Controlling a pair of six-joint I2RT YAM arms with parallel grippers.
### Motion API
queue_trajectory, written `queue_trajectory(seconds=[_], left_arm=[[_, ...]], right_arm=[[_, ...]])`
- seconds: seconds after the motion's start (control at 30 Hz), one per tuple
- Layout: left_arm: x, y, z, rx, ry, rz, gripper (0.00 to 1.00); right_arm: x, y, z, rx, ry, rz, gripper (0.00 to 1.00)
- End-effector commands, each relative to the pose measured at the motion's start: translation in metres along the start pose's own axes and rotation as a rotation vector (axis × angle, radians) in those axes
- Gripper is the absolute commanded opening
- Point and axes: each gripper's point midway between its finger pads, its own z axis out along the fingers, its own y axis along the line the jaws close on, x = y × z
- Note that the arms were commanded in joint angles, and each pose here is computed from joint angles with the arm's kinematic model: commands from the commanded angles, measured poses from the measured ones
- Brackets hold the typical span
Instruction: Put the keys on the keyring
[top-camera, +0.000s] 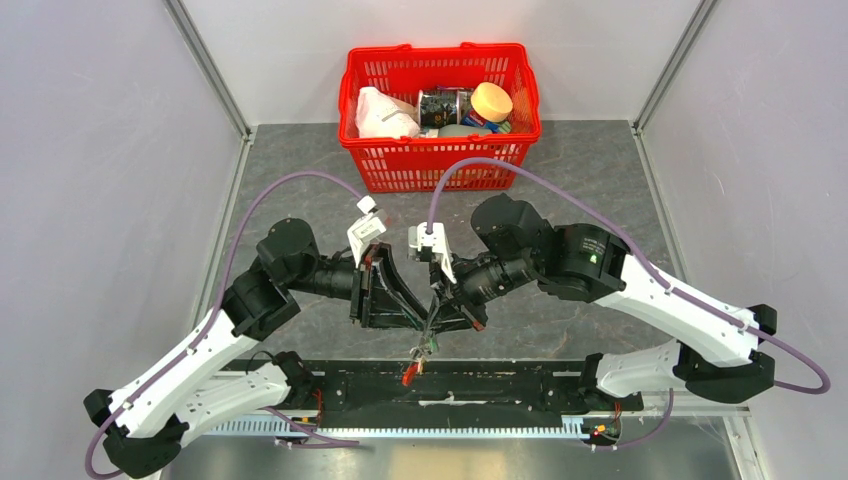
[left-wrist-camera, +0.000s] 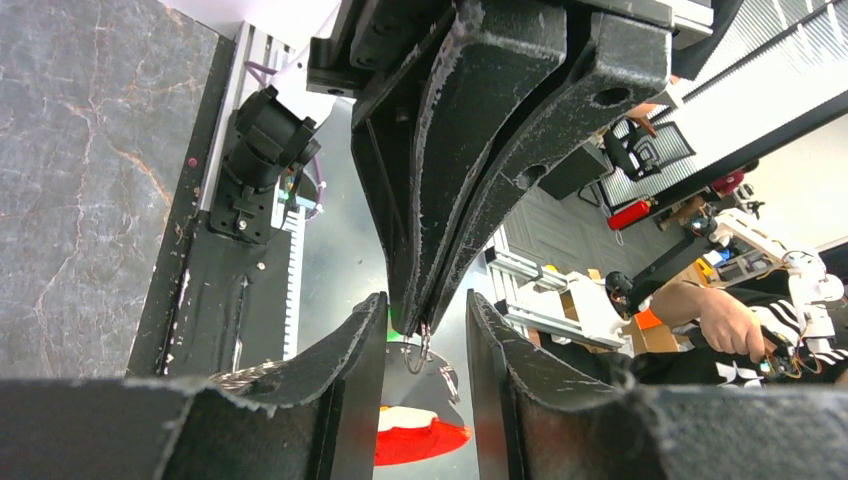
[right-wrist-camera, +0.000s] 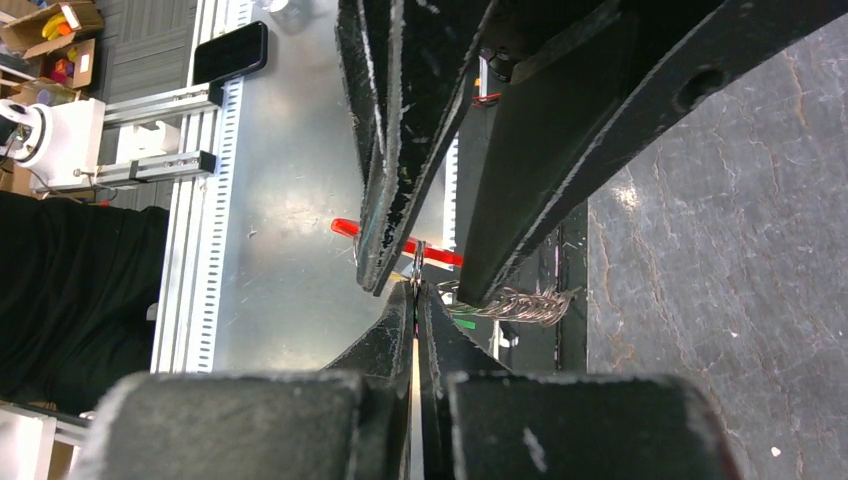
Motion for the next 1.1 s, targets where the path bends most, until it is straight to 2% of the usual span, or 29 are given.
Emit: queue_trajectory(seconds=[0.0, 0.27, 0.7, 1.07], left_arm=[[0.003, -0.011, -0.004, 0.039, 0.025, 0.043, 0.40], [0.010, -0.009, -0.006, 0.030, 0.050, 0.041, 0.37], [0.015, -0.009, -0.009, 0.023, 0.067, 0.048, 0.21], [0.013, -0.010, -0.009, 0.020, 0.061, 0.058, 0.16]], right_arm=[[-0.016, 0.000, -0.001, 0.012, -0.059, -0.026, 0.00], [-0.016, -0.004, -0.002, 0.032, -0.058, -0.025, 0.00], [-0.015, -0.004, -0.002, 0.033, -0.053, -0.019, 0.00], [-0.006, -0.005, 0.004, 0.014, -0.020, 0.001, 0.00]])
